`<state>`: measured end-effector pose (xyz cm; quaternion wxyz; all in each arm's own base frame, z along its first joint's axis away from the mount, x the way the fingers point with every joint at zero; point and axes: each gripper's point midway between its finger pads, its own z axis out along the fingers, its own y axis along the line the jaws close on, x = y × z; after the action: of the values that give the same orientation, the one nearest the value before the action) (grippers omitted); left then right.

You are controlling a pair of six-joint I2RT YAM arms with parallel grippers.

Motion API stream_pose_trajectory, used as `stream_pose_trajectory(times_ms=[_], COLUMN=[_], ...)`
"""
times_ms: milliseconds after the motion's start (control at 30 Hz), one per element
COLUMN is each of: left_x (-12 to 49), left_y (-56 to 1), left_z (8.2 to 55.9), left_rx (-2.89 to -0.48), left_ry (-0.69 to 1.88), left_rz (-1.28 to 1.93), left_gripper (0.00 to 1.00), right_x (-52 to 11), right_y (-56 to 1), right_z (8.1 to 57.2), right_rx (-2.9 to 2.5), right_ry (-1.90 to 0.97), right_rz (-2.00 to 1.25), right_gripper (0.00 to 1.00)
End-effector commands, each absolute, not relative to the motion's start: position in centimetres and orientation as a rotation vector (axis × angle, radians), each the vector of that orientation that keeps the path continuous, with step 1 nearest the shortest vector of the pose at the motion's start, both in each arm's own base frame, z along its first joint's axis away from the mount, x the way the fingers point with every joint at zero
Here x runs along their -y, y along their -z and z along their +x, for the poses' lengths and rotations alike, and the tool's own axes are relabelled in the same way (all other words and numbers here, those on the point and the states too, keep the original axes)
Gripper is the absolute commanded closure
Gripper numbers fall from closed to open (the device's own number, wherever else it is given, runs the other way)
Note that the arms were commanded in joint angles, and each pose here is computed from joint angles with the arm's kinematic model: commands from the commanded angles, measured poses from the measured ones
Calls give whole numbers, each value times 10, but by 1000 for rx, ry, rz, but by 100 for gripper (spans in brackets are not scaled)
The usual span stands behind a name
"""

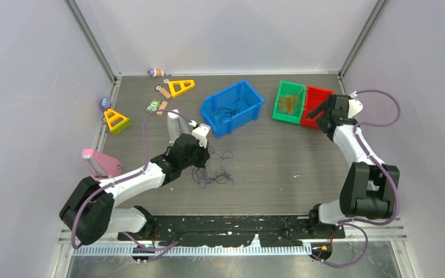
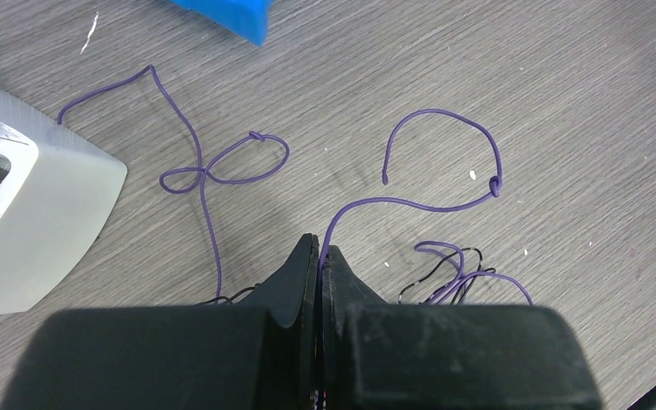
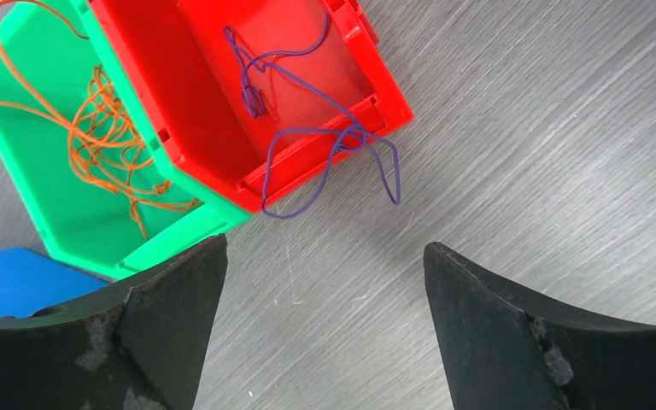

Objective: Untangle the cables

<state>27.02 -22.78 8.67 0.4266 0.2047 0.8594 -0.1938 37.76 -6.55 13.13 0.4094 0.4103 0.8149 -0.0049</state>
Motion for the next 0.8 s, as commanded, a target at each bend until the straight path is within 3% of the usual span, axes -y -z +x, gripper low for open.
stream_pose_trajectory(times_ms=[0, 367, 767], left_x=[237, 238, 238], left_y=[-106, -105, -104], left_z=[274, 275, 275], left_rx=[-2057, -2061, -2066], left_ry=[530, 528, 524], left_rz=[525, 529, 534], left_gripper=[100, 100, 100], right_x=[67, 67, 80], right_y=[-148, -134, -102], right_z=[409, 440, 429], right_rx=[-1960, -1948, -1957], right_ry=[-84, -157, -71], right_rz=[1089, 1175, 1266], right_gripper=[9, 18, 19])
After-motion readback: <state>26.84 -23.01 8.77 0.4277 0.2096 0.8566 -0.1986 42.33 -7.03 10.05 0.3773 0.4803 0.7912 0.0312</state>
